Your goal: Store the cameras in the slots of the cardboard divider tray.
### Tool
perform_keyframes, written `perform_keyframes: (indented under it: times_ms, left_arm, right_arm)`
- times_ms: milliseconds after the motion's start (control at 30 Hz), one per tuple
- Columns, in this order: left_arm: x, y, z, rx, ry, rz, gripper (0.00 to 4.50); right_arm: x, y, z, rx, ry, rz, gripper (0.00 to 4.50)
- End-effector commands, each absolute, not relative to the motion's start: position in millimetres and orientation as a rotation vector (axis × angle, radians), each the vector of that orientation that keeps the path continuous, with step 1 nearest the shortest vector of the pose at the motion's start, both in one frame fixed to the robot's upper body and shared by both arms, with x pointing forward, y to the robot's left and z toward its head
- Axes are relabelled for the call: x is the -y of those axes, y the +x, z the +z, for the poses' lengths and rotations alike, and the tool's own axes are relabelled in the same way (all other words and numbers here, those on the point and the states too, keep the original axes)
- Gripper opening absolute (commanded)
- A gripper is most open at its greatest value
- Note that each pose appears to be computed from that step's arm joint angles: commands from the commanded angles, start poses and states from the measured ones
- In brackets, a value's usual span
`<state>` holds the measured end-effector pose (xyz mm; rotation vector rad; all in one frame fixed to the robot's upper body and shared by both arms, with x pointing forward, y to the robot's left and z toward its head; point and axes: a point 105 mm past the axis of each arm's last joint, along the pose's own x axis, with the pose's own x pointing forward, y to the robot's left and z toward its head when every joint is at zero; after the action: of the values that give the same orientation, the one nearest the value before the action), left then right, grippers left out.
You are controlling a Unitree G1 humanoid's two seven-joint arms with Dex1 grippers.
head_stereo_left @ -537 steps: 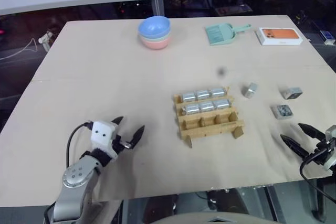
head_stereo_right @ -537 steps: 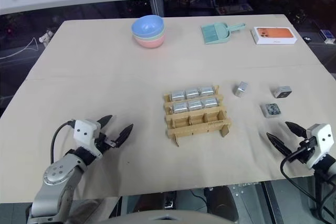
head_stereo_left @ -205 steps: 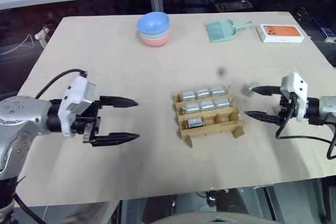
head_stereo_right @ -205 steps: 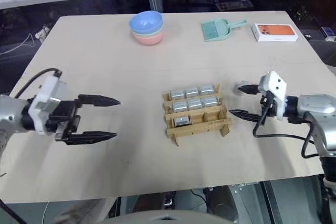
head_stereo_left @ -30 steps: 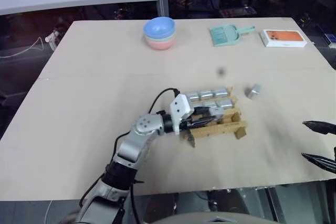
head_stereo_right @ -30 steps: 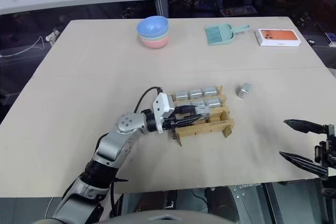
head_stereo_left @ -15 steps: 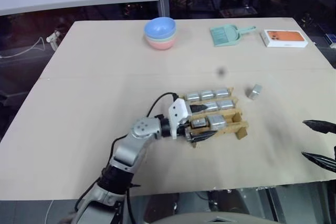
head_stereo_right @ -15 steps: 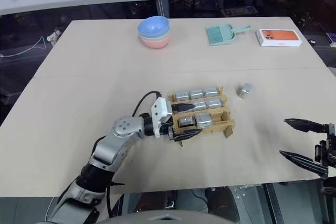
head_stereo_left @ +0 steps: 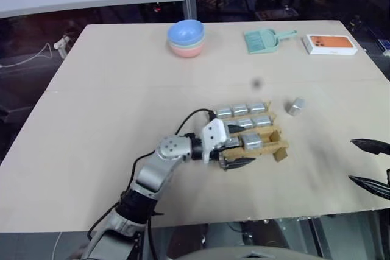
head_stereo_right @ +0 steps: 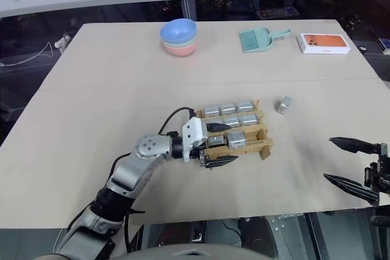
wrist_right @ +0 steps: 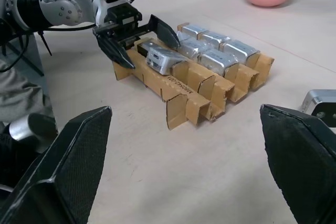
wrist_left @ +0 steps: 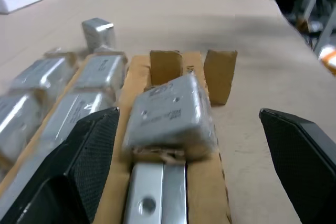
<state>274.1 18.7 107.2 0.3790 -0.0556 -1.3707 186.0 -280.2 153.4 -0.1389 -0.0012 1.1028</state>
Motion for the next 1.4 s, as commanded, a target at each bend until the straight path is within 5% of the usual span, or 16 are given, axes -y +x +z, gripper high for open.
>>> perform_keyframes:
  times_ms: [33, 367, 467, 1033, 1267, 1400]
  left_arm:
    - [-18, 280, 109, 0.088, 0.459, -1.354, 4.43]
    - [-20, 292, 110, 0.075, 0.493, -1.303, 4.43]
    - [-18, 291, 114, 0.056, 0.416, -1.301, 3.39]
    - [-22, 289, 107, 0.032, 0.626, -1.333, 3.39]
    - [-26, 288, 102, -0.009, 0.592, -1.332, 0.97]
    - [-28, 290, 103, -0.011, 0.594, -1.332, 0.77]
  right_arm:
    - [279, 179, 161, 0.033, -0.182, 1.148, 4.5]
    - [278, 178, 160, 0.032, -0.182, 1.134, 4.5]
    - [279, 178, 160, 0.032, -0.183, 1.132, 4.5]
    - [279, 179, 161, 0.032, -0.188, 1.118, 4.5]
    - [278, 176, 160, 0.033, -0.191, 1.111, 4.5]
    - [279, 176, 160, 0.04, -0.194, 1.093, 4.5]
